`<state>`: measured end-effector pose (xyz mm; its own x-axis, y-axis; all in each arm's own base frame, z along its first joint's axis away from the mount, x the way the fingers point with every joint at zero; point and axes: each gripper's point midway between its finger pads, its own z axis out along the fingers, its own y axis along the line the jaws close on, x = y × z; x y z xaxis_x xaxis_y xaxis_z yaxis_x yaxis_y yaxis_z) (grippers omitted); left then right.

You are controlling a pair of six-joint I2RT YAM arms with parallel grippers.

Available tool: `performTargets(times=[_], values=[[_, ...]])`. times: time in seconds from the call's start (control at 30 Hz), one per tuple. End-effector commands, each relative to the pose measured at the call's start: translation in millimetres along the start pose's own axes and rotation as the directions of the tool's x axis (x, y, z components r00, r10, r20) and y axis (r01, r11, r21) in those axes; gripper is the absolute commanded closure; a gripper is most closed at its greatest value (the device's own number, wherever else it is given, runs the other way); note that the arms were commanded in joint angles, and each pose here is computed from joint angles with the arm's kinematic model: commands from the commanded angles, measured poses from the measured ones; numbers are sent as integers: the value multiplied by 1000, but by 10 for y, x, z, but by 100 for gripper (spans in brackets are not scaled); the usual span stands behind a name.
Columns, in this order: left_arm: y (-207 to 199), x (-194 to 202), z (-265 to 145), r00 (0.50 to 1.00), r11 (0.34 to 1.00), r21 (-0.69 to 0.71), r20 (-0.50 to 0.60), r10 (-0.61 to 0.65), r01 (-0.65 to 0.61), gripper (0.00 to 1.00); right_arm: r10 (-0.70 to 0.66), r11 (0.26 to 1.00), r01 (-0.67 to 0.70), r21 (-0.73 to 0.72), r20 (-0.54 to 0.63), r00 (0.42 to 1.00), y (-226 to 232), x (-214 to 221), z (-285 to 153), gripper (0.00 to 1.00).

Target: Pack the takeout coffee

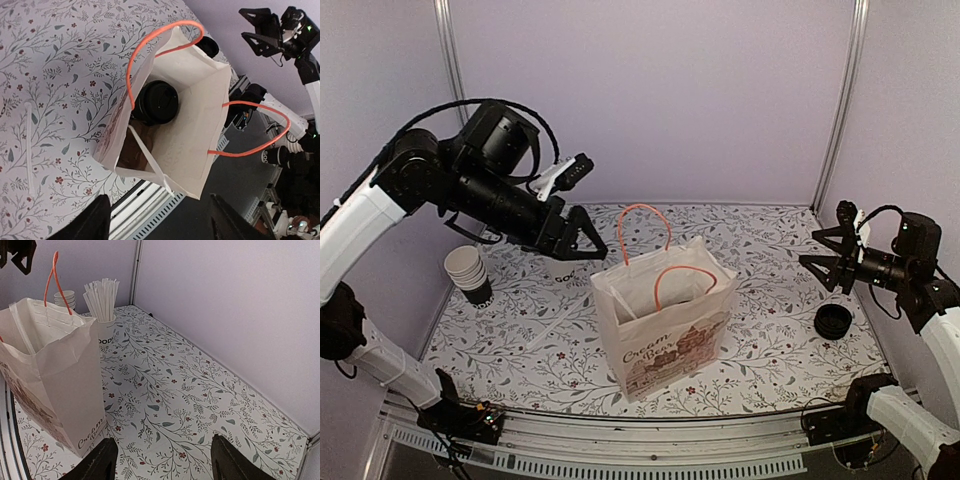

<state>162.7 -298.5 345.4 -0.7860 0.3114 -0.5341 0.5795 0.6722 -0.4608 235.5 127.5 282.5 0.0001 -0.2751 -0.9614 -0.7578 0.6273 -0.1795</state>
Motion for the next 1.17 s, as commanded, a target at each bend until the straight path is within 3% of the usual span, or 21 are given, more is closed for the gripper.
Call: performTargets(times=[0.0, 0.13, 0.23, 0.27, 0.37, 0.53, 0.67, 0.77, 0.93, 1.03, 1.13], values=[[-120, -437, -92, 975, 989, -75, 176, 139, -128, 1, -4, 1000, 4, -4, 2, 1000, 19, 29, -14, 32], [205, -690, -394, 910, 949, -284, 342, 234, -138, 0, -2, 1000, 2, -7, 5, 1000, 28, 32, -16, 31], [466, -669, -583, 859, 916, -386, 429, 280, -106, 0, -2, 1000, 2, 1, 7, 1000, 9, 26, -12, 29], [591, -598, -557, 850, 905, -415, 441, 288, -91, 0, -1, 1000, 1, 6, 13, 1000, 0, 11, -12, 26], [872, -457, -687, 790, 881, -472, 533, 303, -19, 0, 10, 998, -12, 59, 33, 999, -84, -51, -34, 3], [1414, -201, -977, 687, 829, -535, 666, 292, 166, 0, 72, 987, -78, 139, 47, 996, -312, -232, -40, 1], [1745, -90, -982, 676, 777, -590, 666, 315, 220, 0, 175, 946, -190, 263, 82, 981, -667, -466, -67, 1], [1969, -145, -835, 731, 734, -651, 595, 335, 194, 0, 228, 890, -253, 379, 109, 968, -988, -645, -123, 1], [2205, -342, -655, 808, 689, -708, 491, 326, 152, 0, 137, 866, -162, 473, 87, 987, -1242, -913, -204, 1], [2236, -354, -565, 786, 696, -705, 506, 354, 140, 0, 127, 877, -156, 454, 93, 988, -1215, -939, -186, 1], [2148, -319, -513, 723, 756, -643, 579, 376, 121, 0, 162, 885, -191, 424, 103, 981, -1159, -855, -139, 1]])
